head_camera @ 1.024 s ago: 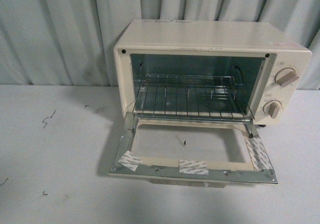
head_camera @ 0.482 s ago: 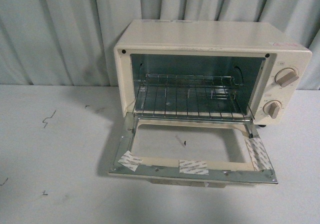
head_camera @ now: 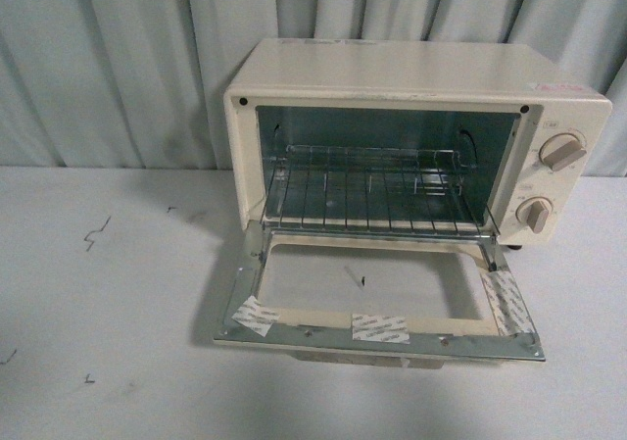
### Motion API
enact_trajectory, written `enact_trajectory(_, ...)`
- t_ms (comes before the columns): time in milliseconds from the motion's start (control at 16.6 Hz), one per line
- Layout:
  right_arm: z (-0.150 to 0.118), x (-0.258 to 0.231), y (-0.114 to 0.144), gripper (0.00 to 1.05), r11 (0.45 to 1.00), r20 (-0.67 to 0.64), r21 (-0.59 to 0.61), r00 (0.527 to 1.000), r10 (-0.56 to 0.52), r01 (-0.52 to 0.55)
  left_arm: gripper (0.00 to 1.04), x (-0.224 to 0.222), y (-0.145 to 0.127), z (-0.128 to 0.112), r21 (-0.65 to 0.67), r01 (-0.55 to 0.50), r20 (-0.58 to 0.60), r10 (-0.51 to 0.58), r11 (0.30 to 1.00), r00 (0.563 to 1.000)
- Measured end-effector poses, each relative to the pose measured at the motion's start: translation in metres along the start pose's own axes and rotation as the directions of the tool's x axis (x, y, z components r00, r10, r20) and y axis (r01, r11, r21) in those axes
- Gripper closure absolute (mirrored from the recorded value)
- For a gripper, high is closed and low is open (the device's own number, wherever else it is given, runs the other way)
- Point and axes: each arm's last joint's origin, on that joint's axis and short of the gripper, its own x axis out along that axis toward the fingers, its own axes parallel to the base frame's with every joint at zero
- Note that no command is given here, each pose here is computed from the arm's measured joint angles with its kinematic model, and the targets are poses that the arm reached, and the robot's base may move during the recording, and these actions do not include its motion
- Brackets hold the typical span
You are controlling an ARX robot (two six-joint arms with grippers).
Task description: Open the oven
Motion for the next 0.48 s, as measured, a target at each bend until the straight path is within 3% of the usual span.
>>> enact_trajectory(482,0.0001,0.0,0.0,0.06,1.0,0.001,0.0,1.0,0.0,0.0,1.03,0.0,0.0,0.0005,0.0,0.0,0.005,0.0,1.0,1.0)
